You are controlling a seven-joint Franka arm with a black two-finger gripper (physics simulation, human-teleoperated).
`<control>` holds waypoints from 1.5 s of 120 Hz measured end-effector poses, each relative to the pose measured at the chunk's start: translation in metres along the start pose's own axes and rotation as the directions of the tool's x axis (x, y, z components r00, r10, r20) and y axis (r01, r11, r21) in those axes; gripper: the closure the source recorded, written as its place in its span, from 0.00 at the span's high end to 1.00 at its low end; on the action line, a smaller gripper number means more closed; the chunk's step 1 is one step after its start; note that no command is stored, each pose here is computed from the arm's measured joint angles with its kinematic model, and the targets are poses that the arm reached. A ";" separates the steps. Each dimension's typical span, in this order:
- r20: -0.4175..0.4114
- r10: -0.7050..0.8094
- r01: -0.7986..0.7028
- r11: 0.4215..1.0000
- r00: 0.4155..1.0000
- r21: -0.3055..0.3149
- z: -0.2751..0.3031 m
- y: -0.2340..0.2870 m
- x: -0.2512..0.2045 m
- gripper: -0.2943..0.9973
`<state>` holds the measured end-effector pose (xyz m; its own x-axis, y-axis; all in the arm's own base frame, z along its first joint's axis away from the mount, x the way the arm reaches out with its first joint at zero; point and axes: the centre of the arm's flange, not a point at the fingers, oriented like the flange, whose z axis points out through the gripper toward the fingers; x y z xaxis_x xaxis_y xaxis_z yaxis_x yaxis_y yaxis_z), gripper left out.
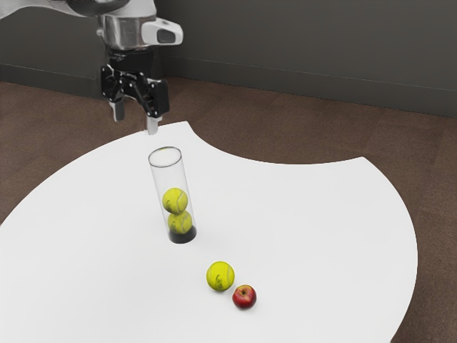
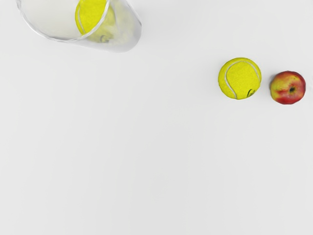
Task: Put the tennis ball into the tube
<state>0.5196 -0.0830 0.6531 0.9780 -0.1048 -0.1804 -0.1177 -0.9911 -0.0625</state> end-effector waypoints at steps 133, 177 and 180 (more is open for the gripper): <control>-0.121 0.082 -0.095 0.990 0.989 -0.105 0.311 0.124 0.093 0.76; -0.117 0.076 -0.087 0.992 0.990 -0.088 0.348 0.123 0.101 0.76; -0.114 0.074 -0.084 0.993 0.991 -0.088 0.351 0.122 0.102 0.76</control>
<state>0.5444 -0.1854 0.2825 0.9799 -0.1860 -0.0717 -0.1835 -0.9822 0.0396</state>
